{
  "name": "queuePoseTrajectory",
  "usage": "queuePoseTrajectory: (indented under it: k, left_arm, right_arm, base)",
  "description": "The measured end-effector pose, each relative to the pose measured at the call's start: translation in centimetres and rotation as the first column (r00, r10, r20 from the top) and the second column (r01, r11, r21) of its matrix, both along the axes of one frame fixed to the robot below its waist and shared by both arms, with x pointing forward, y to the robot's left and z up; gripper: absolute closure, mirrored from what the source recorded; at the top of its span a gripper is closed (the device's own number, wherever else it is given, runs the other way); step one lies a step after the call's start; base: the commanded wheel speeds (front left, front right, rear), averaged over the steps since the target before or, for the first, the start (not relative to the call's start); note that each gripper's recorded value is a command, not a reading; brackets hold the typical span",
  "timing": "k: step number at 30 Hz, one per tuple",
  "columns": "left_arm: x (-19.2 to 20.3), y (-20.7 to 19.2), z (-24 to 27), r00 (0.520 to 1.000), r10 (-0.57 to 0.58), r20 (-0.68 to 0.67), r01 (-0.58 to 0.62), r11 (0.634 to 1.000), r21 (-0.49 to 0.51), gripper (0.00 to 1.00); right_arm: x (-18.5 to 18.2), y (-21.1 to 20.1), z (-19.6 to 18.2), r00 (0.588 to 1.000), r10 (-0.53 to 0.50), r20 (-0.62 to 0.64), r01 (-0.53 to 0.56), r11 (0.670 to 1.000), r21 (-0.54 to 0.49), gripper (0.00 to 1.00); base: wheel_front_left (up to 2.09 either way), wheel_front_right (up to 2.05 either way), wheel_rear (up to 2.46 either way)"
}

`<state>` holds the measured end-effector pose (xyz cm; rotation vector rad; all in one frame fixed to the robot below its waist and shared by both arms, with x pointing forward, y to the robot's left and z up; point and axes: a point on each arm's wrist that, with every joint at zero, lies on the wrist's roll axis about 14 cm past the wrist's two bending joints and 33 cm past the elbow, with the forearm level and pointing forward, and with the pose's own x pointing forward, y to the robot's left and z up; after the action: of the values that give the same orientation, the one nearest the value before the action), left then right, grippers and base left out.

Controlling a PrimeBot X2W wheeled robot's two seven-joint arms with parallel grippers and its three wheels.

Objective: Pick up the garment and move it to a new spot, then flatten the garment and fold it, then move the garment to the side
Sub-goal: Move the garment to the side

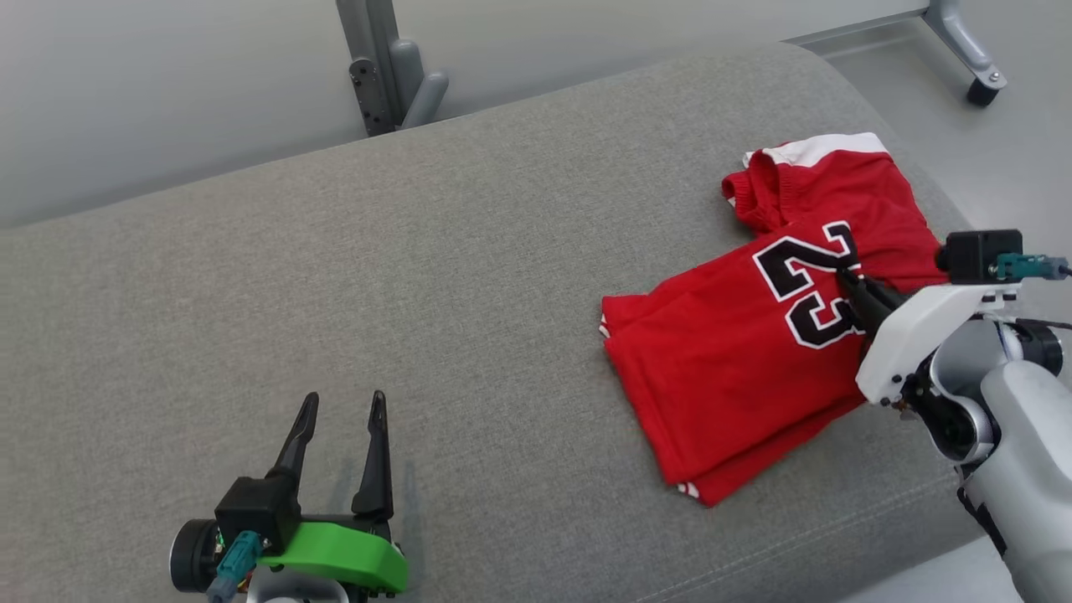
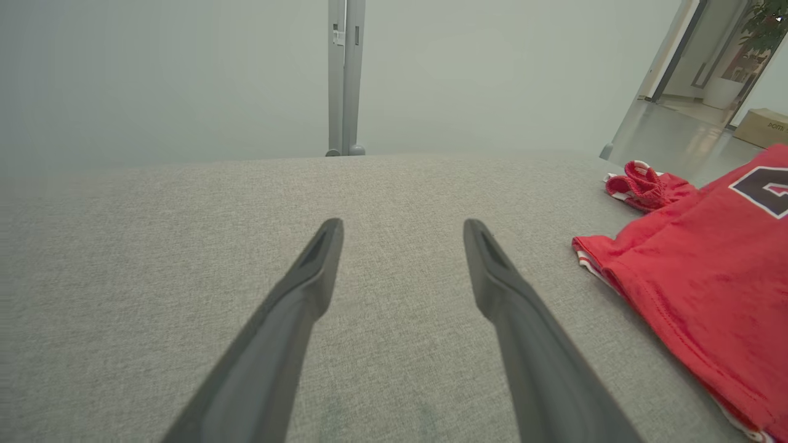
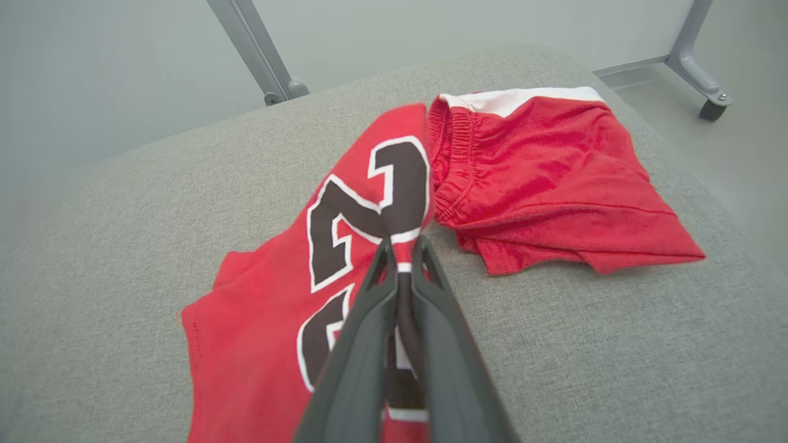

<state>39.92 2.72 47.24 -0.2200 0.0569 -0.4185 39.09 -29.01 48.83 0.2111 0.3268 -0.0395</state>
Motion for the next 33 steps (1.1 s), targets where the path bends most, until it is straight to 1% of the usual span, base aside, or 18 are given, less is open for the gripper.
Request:
queuePoseTrajectory:
  k: [8, 12, 14, 18, 21, 23, 28, 33]
  left_arm:
    - [-0.3, 2.1, 0.5, 0.998, 0.062, 0.008, -0.062, 0.998, -0.005, 0.0]
    - [-0.5, 3.1, 0.4, 0.996, 0.092, 0.006, -0.092, 0.996, -0.005, 0.0]
    - [-0.5, 3.6, 0.3, 0.994, 0.106, 0.003, -0.106, 0.994, -0.004, 0.0]
    - [-0.4, 4.3, 0.2, 0.992, 0.127, -0.002, -0.127, 0.992, -0.004, 0.0]
    - [-0.1, 4.7, 0.0, 0.99, 0.139, -0.006, -0.139, 0.99, -0.004, 0.0]
    - [0.0, 4.9, -0.3, 0.989, 0.144, -0.013, -0.144, 0.99, 0.002, 0.0]
    - [0.6, 5.3, -1.1, 0.988, 0.151, -0.024, -0.151, 0.988, 0.015, 0.0]
    - [1.0, 6.5, -2.2, 0.985, 0.169, -0.041, -0.167, 0.985, 0.049, 0.0]
  right_arm:
    - [4.0, -0.4, 4.6, 0.997, 0.022, 0.069, -0.018, 0.998, -0.06, 1.0]
    - [5.8, -1.1, 6.7, 0.995, 0.02, 0.093, -0.01, 0.994, -0.111, 1.0]
    - [6.4, -1.5, 7.1, 0.996, 0.022, 0.086, -0.009, 0.989, -0.145, 1.0]
    - [7.3, -2.3, 7.3, 0.998, 0.02, 0.056, -0.009, 0.98, -0.197, 1.0]
    - [7.6, -3.0, 7.2, 0.999, 0.042, 0.026, -0.033, 0.958, -0.285, 1.0]
    - [7.6, -4.4, 6.8, 1.0, 0.02, 0.011, -0.015, 0.949, -0.316, 1.0]
    - [7.6, -7.7, 5.0, 0.998, -0.066, -0.022, 0.055, 0.944, -0.326, 1.0]
    - [8.5, -10.4, 4.4, 0.989, -0.149, -0.002, 0.14, 0.936, -0.323, 1.0]
  base:
    - [0.0, 0.0, 0.0]
    - [0.0, 0.0, 0.0]
    - [0.0, 0.0, 0.0]
    - [0.0, 0.0, 0.0]
    - [0.0, 0.0, 0.0]
    - [0.0, 0.0, 0.0]
    - [0.0, 0.0, 0.0]
    - [0.0, 0.0, 0.0]
